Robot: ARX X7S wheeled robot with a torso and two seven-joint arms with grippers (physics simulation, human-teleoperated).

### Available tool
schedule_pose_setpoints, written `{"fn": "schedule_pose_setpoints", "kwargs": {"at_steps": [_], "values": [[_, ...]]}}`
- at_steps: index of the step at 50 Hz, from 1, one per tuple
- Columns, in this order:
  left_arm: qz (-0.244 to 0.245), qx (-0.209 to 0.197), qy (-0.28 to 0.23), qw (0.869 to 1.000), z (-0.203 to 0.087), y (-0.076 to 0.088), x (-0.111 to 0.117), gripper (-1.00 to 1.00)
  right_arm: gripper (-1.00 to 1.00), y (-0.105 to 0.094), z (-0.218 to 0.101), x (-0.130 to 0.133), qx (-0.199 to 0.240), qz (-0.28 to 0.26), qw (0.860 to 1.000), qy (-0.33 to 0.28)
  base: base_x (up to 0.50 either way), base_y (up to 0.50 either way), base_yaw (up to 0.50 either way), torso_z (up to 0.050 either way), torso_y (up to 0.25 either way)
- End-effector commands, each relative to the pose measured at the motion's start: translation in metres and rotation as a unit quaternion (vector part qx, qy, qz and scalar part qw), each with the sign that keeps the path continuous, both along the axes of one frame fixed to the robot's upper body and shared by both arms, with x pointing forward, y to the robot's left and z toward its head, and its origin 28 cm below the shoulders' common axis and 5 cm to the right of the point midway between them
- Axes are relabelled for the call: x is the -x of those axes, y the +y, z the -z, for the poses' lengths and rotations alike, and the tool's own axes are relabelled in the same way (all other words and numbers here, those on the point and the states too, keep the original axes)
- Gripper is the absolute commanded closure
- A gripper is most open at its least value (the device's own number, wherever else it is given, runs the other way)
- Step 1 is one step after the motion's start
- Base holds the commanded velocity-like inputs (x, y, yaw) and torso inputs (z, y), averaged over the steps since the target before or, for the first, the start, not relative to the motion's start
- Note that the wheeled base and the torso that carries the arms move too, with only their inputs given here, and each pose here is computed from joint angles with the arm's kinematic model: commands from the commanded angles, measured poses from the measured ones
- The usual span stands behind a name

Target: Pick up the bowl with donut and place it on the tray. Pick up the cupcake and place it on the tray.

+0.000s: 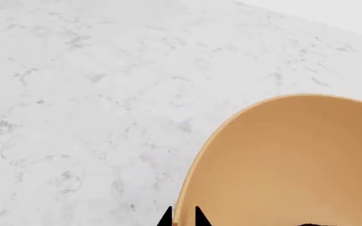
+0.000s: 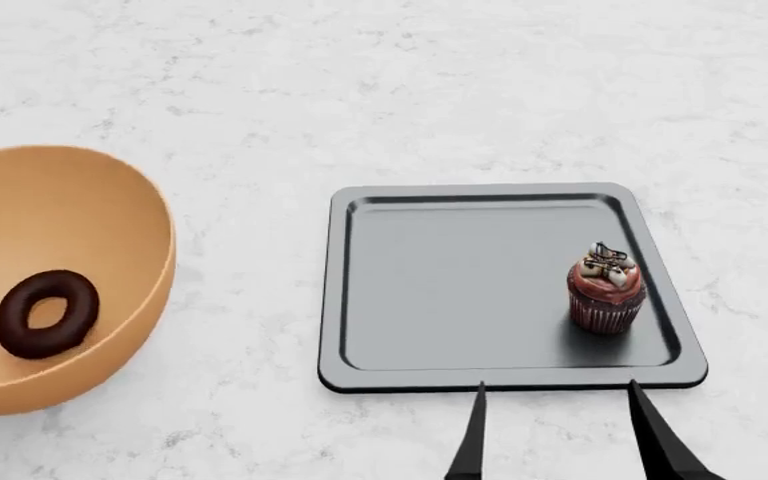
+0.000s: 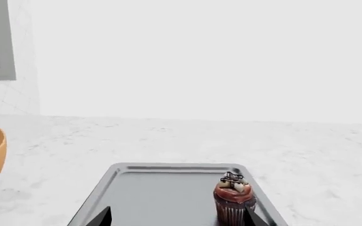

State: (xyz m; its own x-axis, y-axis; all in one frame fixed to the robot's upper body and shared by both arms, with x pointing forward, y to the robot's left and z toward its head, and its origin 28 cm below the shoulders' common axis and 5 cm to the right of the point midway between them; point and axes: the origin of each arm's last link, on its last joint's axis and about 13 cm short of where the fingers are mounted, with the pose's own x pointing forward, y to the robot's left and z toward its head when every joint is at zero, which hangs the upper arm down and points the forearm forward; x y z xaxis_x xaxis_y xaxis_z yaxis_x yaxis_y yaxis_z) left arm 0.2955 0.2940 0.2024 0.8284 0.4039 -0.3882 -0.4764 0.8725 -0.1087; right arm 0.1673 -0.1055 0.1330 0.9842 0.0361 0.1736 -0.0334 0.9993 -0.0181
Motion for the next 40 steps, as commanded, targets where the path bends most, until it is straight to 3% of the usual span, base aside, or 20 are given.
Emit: {"fn": "schedule_pose_setpoints", "kwargs": {"at_steps": [1, 11, 24, 34, 40], "values": [[0.044, 0.011, -0.012, 0.999, -0.026, -0.023, -0.015, 1.00, -1.00, 0.000, -0.001, -0.002, -0.003, 0.004, 1.000, -0.007, 0.00, 0.00, 0.00, 0.000, 0.000], [0.091, -0.006, -0.037, 0.995, -0.058, -0.043, -0.055, 1.00, -1.00, -0.004, 0.004, -0.006, -0.013, 0.019, 1.000, -0.009, 0.00, 0.00, 0.00, 0.000, 0.000], [0.127, -0.010, -0.047, 0.991, -0.075, -0.058, -0.087, 1.00, -1.00, -0.004, 0.012, -0.012, -0.019, 0.035, 0.999, -0.014, 0.00, 0.00, 0.00, 0.000, 0.000], [0.165, 0.012, -0.033, 0.986, -0.079, -0.075, -0.109, 1.00, -1.00, -0.005, 0.012, -0.009, -0.021, 0.040, 0.999, -0.015, 0.00, 0.00, 0.00, 0.000, 0.000], [0.186, 0.053, -0.027, 0.981, -0.081, -0.085, -0.127, 1.00, -1.00, -0.006, 0.011, -0.008, -0.020, 0.044, 0.999, -0.017, 0.00, 0.00, 0.00, 0.000, 0.000]]}}
